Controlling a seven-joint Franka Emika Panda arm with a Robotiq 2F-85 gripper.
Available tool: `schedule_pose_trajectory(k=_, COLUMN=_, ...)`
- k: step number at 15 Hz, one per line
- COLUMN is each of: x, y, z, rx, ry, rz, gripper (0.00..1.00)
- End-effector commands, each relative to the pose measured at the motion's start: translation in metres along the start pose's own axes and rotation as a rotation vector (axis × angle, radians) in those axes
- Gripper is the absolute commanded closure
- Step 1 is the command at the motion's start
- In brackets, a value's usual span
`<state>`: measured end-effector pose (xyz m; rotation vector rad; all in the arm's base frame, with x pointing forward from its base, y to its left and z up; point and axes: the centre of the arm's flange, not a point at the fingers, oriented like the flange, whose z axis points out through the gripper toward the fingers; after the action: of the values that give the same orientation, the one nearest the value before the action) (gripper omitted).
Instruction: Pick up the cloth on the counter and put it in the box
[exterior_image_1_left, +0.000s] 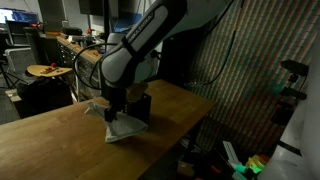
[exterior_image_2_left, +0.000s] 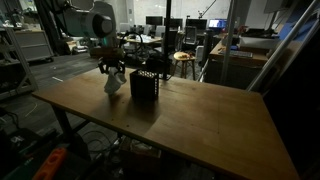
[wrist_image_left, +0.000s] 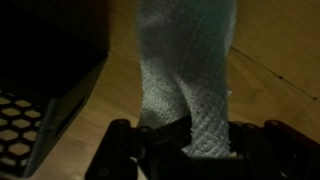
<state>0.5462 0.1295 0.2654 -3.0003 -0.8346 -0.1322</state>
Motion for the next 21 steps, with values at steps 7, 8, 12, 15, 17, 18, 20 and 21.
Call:
schedule_pose_trajectory(k=7, x=-0.033, y=0.072, z=-0.131, rx=-0.067, ry=0.167, rz=0.187, gripper=0.98)
schedule_pose_trajectory(k=8, x=-0.036, y=0.082, z=-0.144, rx=-0.090, ry=0.188, rz=0.202, gripper=0.98)
schedule_pose_trajectory(k=12, x=-0.049, y=0.117, z=-0.177, rx=-0.148, ry=0.254, rz=0.255, gripper=0.98)
schedule_pose_trajectory(k=15, x=-0.056, y=0.130, z=-0.172, rx=-0.151, ry=0.255, rz=0.278, gripper=0.98)
schedule_pose_trajectory(k=17, x=-0.057, y=0.131, z=-0.159, rx=-0.134, ry=0.244, rz=0.284, gripper=0.98)
schedule_pose_trajectory(k=18, x=-0.057, y=0.130, z=-0.151, rx=-0.132, ry=0.237, rz=0.284, gripper=0.98)
schedule_pose_trajectory(k=20, x=-0.055, y=0.130, z=-0.136, rx=-0.128, ry=0.227, rz=0.278, gripper=0.98)
schedule_pose_trajectory(k=21, x=-0.054, y=0.133, z=-0.128, rx=-0.128, ry=0.223, rz=0.275, gripper=0.98)
